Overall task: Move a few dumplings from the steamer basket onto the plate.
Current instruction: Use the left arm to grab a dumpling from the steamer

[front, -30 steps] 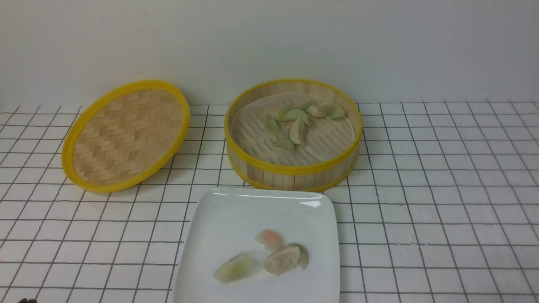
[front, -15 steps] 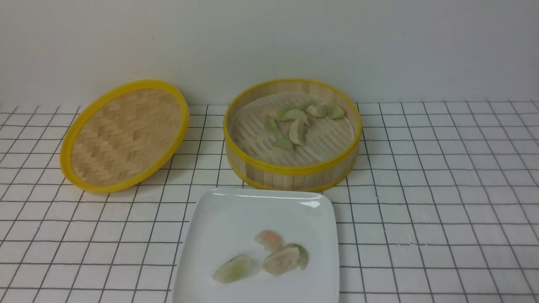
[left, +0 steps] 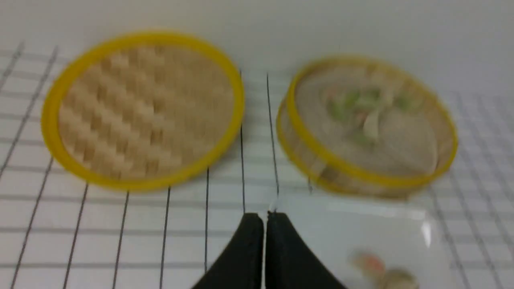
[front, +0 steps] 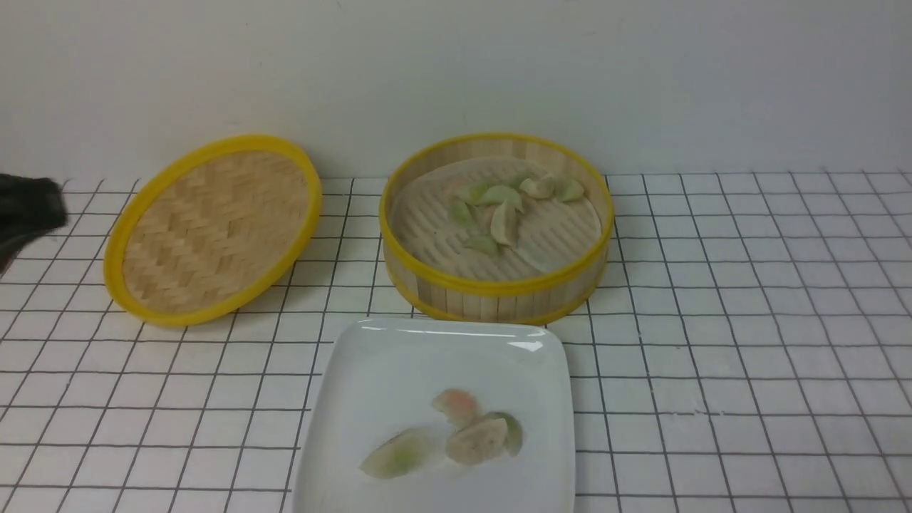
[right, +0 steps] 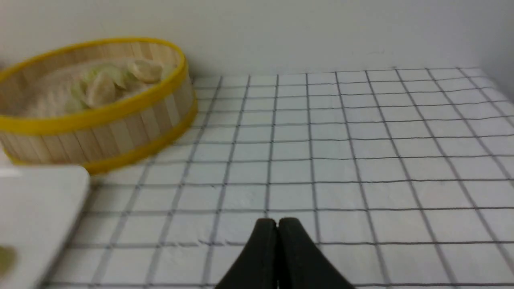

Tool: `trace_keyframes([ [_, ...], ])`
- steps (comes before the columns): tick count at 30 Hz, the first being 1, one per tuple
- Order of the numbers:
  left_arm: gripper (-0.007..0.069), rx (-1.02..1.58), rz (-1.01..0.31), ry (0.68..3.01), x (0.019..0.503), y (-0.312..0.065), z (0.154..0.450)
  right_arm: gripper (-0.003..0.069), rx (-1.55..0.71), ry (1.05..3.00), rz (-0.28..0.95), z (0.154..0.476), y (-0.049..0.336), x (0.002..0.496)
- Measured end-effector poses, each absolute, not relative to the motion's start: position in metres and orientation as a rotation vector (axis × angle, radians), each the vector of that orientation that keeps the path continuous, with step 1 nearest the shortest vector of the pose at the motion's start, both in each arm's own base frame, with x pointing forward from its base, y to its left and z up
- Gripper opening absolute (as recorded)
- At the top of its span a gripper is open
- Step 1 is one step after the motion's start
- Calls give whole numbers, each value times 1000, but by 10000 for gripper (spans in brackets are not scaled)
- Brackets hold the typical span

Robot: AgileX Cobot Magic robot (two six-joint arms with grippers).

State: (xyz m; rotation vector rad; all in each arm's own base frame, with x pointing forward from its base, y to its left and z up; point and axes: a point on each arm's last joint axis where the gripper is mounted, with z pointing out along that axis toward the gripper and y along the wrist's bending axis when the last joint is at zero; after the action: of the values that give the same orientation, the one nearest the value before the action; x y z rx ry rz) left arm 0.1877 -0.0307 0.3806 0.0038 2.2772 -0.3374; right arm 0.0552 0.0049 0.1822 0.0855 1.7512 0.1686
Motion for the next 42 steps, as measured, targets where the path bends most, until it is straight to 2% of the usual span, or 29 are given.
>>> trace_keyframes([
  [1, -6, 44, -339, 2317, 199, -33, 379, -10, 137, 1727, 223, 184, 5, 56],
  [2, -6, 126, -370, 2429, 224, -39, 368, -10, 257, 1671, 356, 188, 7, 56],
  [4, -6, 222, -406, 2486, 245, -45, 362, -10, 345, 1594, 486, 194, 6, 57],
  [6, -6, 355, -497, 2578, 281, -54, 340, -10, 581, 1453, 676, 202, 3, 57],
  [9, -6, 498, -582, 2581, 318, -67, 323, -10, 713, 1326, 779, 208, -2, 56],
  [13, -6, 635, -590, 2544, 354, -90, 313, -10, 789, 1239, 826, 213, -7, 56],
  [17, -6, 801, -600, 2508, 389, -130, 303, -10, 610, 1427, 799, 237, 8, 55],
  [21, -6, 993, -574, 2516, 424, -170, 284, -10, 376, 1776, 717, 278, 25, 67],
  [22, -6, 999, -569, 2511, 426, -172, 283, -10, 365, 1796, 710, 280, 25, 68],
  [24, -6, 1062, -493, 2479, 449, -192, 270, -10, 245, 2033, 618, 298, 30, 82],
  [29, 0, 1067, -407, 2442, 472, -217, 254, -10, 107, 2378, 437, 320, 27, 111],
  [35, 78, 1175, -355, 2395, 474, -234, 240, -10, 105, 2447, 418, 319, 27, 126],
  [37, 160, 1228, -333, 2377, 477, -240, 226, -10, 104, 2450, 418, 319, 27, 126],
  [39, 194, 1233, -323, 2370, 479, -240, 221, -10, 104, 2450, 418, 319, 27, 126],
  [40, 251, 1240, -307, 2368, 481, -241, 214, -10, 104, 2448, 422, 319, 27, 126],
  [42, 291, 1248, -290, 2364, 484, -241, 208, -10, 104, 2448, 422, 319, 27, 126],
])
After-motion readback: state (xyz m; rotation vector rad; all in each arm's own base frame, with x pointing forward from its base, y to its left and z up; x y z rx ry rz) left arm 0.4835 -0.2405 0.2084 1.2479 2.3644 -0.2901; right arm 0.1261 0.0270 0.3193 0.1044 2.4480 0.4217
